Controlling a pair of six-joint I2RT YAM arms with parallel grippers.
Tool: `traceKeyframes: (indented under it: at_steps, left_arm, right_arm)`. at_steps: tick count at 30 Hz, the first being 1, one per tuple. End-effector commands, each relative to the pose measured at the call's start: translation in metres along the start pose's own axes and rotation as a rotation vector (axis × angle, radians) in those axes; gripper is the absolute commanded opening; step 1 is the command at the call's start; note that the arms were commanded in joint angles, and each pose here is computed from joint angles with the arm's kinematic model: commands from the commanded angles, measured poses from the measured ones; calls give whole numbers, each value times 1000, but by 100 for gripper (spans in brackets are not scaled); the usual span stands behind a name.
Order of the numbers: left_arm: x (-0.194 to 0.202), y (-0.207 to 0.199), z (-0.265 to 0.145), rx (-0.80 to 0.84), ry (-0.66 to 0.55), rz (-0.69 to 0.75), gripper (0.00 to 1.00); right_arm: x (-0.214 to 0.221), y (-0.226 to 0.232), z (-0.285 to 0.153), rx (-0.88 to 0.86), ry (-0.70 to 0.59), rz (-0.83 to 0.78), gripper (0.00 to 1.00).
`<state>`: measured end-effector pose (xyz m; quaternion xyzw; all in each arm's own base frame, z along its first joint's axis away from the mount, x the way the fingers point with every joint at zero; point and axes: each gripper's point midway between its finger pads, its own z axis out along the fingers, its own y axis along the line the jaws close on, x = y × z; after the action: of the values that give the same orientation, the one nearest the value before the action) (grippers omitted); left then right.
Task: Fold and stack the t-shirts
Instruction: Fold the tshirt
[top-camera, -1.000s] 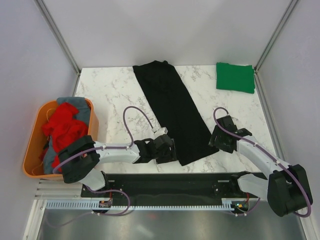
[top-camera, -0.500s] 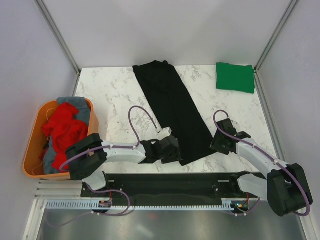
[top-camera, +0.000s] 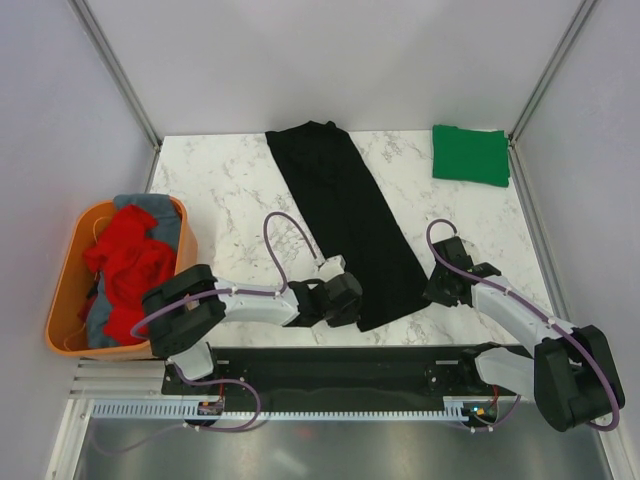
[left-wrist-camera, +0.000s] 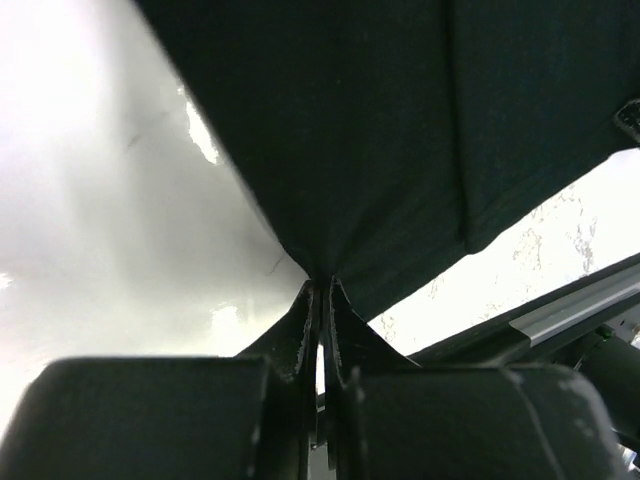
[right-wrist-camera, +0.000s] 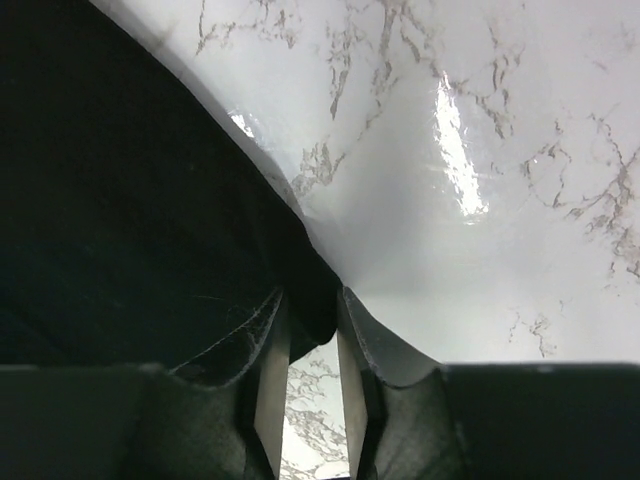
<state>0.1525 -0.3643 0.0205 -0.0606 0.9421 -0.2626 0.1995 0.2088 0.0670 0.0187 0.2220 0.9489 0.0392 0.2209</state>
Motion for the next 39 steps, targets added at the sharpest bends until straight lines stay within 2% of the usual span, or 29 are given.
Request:
traceKeyframes:
  at_steps: [1, 2, 3, 4, 7, 13, 14, 17, 22, 23, 28, 29, 32, 36, 39]
  left_arm:
    - [-13, 15, -17, -40, -83, -61, 2]
    - [-16, 18, -20, -44, -103, -78, 2]
    - [-20, 15, -27, -25, -116, -85, 2]
    - [-20, 18, -29, -26, -120, -86, 2]
    - [-21, 18, -32, -24, -123, -85, 2]
    - [-20, 21, -33, -31, -120, -86, 2]
    - [-20, 23, -34, -35, -121, -86, 2]
    - [-20, 25, -35, -41, -124, -88, 2]
    - [-21, 28, -35, -50, -130, -89, 2]
    - [-21, 29, -35, -52, -129, -89, 2]
    - [-21, 29, -34, -54, -130, -88, 2]
    - [-21, 29, -34, -52, -131, -89, 2]
    - [-22, 29, -39, -53, -129, -88, 2]
    - [-42, 17, -82, -18, -178, -67, 2]
    - [-44, 25, -106, -29, -173, -59, 2]
  right_arm:
    - [-10, 5, -4, -20, -32, 6, 30]
    - [-7, 7, -5, -32, -21, 3, 27]
    - [-5, 7, -5, -41, -17, 6, 18]
    - [-1, 6, -4, -45, -6, 5, 15]
    - [6, 8, -2, -70, 15, 0, 13]
    - [10, 17, -8, -130, 32, -18, 52]
    - [10, 17, -9, -138, 31, -16, 55]
    - [11, 18, -11, -157, 24, -18, 54]
    - [12, 19, -10, -169, 20, -21, 40]
    - [12, 19, -10, -166, 22, -18, 33]
    - [13, 20, -9, -177, 25, -23, 15]
    - [13, 21, -10, -184, 21, -22, 2]
    - [18, 25, -14, -218, 42, -28, 0]
    - [16, 36, -36, -289, 49, -24, 0]
    - [19, 46, -61, -367, 65, 3, 0]
